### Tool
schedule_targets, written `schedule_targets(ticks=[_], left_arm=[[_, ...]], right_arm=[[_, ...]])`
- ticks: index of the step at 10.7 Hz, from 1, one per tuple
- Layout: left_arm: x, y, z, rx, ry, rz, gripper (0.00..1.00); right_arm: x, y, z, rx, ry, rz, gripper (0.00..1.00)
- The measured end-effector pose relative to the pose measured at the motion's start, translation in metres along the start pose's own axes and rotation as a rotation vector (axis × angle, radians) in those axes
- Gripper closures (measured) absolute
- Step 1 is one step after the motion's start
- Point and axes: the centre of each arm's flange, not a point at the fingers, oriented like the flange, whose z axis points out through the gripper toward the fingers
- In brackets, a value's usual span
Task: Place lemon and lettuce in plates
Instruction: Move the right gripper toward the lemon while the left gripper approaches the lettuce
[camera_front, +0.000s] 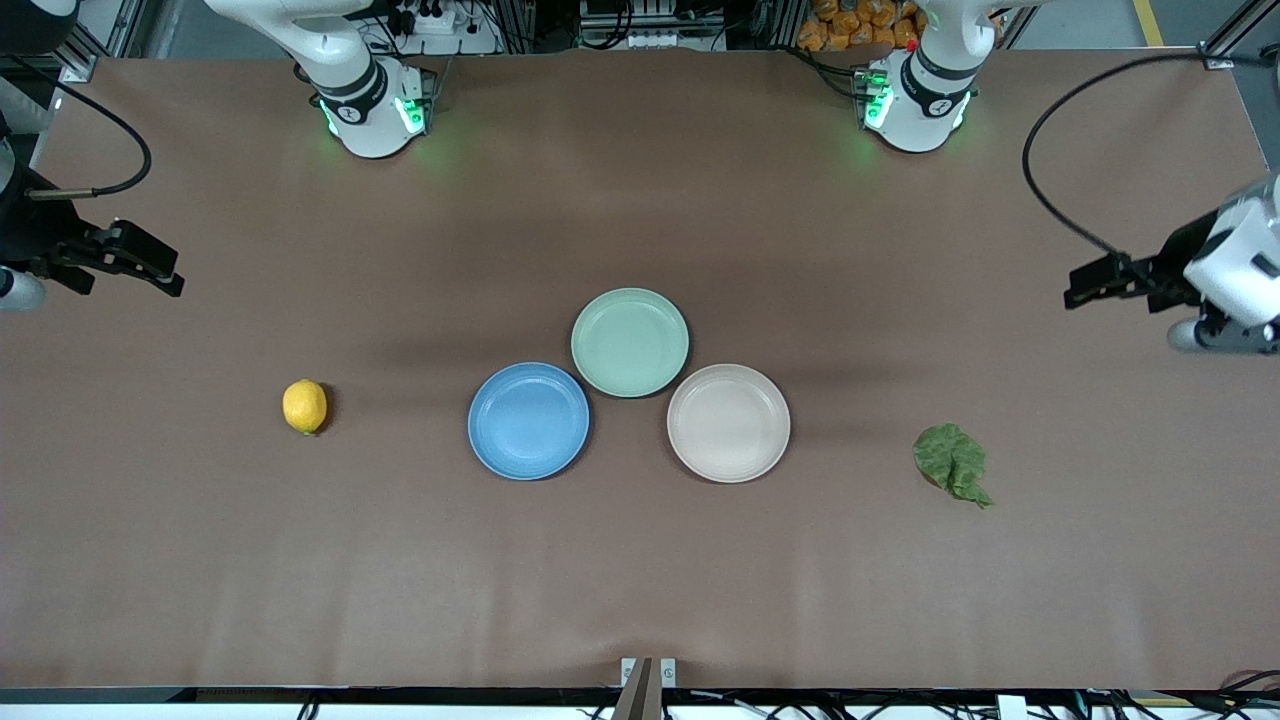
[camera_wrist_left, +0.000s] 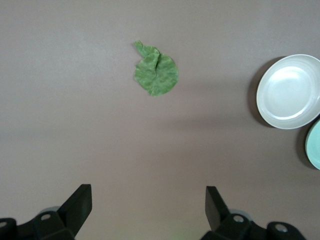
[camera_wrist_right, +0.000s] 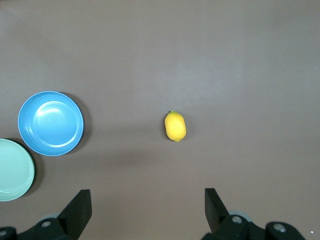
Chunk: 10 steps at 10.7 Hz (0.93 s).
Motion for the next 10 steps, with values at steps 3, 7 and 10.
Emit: schedule_targets(ticks=[3, 7, 10], left_arm=[[0.031, -0.001, 0.048, -0.008, -0.023, 0.002, 0.0], [0.069, 0.005, 0.113, -0.017, -0.013, 0.014, 0.0], [0.077, 0.019, 0.134, 0.018, -0.026, 0.049, 0.0]], right_arm=[[0.002, 0.0, 0.004, -0.001, -0.01, 0.001, 0.0], [0.017, 0.0, 0.044, -0.009, -0.082, 0.003, 0.0], [0.031, 0.013, 0.083, -0.016, -0.148, 0.028, 0.0]])
